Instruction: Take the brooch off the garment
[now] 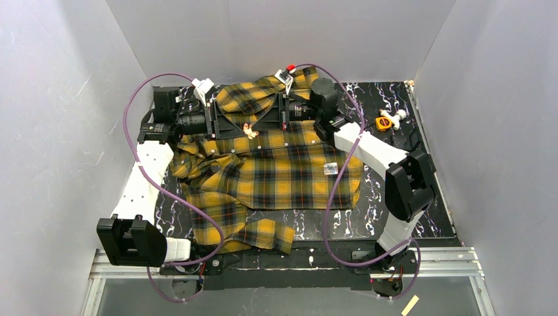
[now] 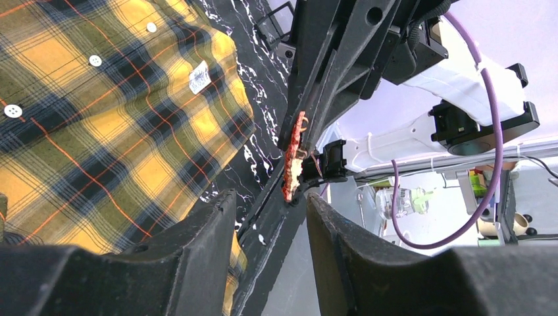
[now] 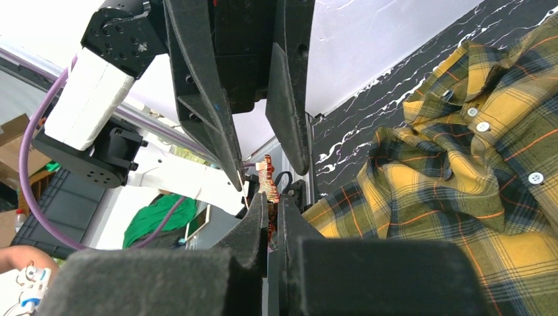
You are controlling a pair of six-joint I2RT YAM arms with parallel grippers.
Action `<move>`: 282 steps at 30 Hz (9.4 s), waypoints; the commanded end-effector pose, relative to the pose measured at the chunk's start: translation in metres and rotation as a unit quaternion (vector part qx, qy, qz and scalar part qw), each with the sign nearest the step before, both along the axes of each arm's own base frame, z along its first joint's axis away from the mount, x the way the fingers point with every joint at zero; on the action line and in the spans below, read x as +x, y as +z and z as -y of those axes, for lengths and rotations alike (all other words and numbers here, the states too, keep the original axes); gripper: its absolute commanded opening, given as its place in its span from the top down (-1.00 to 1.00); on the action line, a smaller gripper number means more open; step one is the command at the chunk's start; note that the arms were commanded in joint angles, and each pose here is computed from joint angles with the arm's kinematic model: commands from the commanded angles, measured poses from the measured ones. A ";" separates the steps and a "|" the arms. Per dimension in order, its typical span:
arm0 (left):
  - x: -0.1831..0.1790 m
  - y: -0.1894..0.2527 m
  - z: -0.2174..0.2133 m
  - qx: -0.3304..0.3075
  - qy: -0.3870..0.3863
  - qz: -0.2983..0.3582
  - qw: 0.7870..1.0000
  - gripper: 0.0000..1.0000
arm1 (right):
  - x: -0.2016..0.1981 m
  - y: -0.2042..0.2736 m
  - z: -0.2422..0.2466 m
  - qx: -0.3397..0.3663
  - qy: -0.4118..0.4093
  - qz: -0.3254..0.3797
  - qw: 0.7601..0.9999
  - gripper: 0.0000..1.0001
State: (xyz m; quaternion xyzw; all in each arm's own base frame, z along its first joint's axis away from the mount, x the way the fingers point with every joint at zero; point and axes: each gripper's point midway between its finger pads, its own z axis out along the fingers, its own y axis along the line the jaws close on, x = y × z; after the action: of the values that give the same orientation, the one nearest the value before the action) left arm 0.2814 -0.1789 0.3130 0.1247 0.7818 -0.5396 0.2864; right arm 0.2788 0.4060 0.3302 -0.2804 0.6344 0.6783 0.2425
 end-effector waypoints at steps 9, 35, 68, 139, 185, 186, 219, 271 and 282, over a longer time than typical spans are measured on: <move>-0.007 0.010 0.007 -0.011 -0.021 0.011 1.000 0.52 | -0.021 0.026 0.005 0.025 0.025 0.041 0.999 0.97; -0.019 0.018 0.012 -0.041 -0.051 -0.015 0.998 1.00 | 0.001 0.026 0.033 -0.008 0.001 0.080 0.997 -0.48; -0.022 0.015 0.017 -0.039 -0.069 -0.020 0.997 1.00 | -0.035 0.051 0.023 -0.007 0.058 0.168 0.984 -0.34; -0.045 0.032 0.040 -0.025 -0.140 0.034 0.989 1.00 | -0.043 0.020 0.025 -0.058 0.082 0.185 0.978 -0.16; -0.047 0.034 0.044 0.006 -0.142 0.079 0.987 1.00 | -0.020 -0.004 0.017 -0.113 0.042 0.129 0.984 0.27; -0.047 0.034 0.044 0.006 -0.141 0.080 0.987 1.00 | -0.019 -0.005 0.017 -0.115 0.039 0.128 0.984 0.28; -0.039 0.013 0.042 0.024 -0.116 0.038 0.992 1.00 | 0.013 -0.009 0.026 -0.145 -0.046 0.147 0.977 0.54; -0.032 0.018 0.044 0.007 -0.128 0.054 0.990 1.00 | -0.025 0.027 0.042 -0.039 0.050 0.094 0.994 0.11; -0.031 0.017 0.044 0.005 -0.131 0.054 0.990 1.00 | -0.020 0.027 0.040 -0.042 0.036 0.103 0.993 0.87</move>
State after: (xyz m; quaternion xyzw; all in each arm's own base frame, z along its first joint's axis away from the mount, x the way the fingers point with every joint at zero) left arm 0.2608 -0.2222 0.3151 0.2351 0.7637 -0.5493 0.2444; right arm 0.2619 0.3694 0.3341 -0.3668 0.6452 0.6259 0.2394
